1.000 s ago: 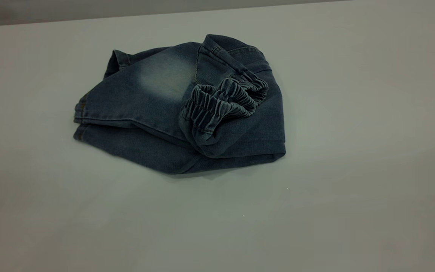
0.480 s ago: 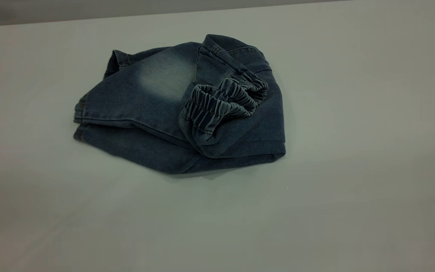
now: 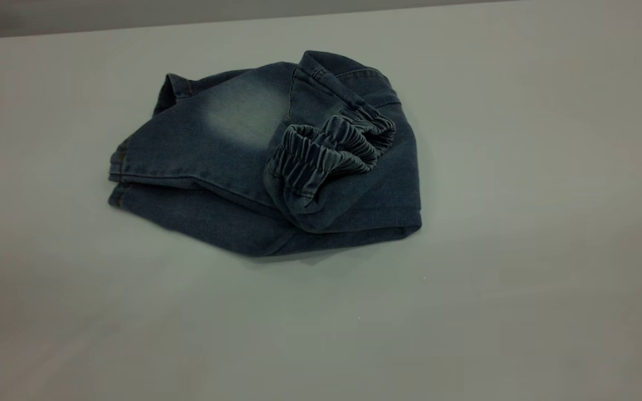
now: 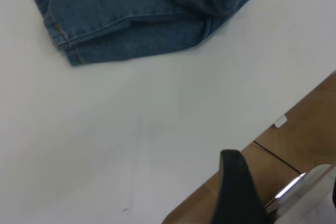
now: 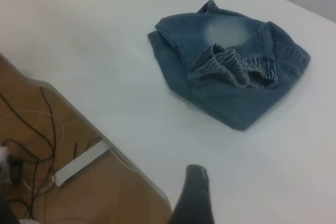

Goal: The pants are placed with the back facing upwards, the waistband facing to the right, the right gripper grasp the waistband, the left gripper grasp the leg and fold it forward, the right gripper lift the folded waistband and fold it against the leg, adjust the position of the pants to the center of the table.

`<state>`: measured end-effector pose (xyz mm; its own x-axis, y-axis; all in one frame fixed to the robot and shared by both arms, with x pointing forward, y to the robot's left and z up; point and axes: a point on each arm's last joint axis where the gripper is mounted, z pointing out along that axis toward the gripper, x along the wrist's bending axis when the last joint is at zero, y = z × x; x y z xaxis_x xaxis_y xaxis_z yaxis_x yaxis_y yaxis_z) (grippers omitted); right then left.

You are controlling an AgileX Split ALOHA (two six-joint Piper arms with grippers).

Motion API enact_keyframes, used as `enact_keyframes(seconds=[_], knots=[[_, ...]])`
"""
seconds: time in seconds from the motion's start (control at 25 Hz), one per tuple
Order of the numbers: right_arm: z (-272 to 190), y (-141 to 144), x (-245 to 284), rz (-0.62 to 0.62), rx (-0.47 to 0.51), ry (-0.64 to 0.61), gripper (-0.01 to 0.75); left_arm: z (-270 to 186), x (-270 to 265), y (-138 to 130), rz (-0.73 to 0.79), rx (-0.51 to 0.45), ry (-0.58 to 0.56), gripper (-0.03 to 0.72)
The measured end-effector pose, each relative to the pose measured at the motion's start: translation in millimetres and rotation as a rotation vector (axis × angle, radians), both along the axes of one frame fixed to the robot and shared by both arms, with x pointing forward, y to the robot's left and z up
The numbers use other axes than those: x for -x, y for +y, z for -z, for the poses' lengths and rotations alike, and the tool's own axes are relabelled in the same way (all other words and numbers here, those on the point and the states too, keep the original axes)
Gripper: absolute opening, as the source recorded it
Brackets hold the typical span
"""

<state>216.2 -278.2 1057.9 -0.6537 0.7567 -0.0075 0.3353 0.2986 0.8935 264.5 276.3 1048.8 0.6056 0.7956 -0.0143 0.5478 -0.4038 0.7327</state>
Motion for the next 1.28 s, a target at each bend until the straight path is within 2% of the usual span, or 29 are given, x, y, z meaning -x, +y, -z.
enact_keyframes(seconds=[0.28,0.48,0.68,0.92,1.28], knots=[[0.0,0.1,0.0,-0.001,-0.001,0.000,0.552,-1.8,8.0,4.2,0.025,0.027,-0.049,0.397],[0.0,0.1,0.0,0.002,-0.001,0.001,0.552,-3.5,20.5,12.8,-0.047,0.075,-0.137,0.397],[-0.1,2.6,-1.8,0.090,-0.006,0.003,0.552,-3.5,33.6,18.7,-0.222,0.102,-0.235,0.397],[-0.2,5.6,-5.7,0.242,-0.008,0.003,0.552,-3.8,34.0,17.6,-0.397,0.084,-0.251,0.397],[-0.2,7.3,-9.0,0.357,-0.008,0.003,0.552,-3.8,33.7,17.3,-0.429,0.080,-0.251,0.397]])
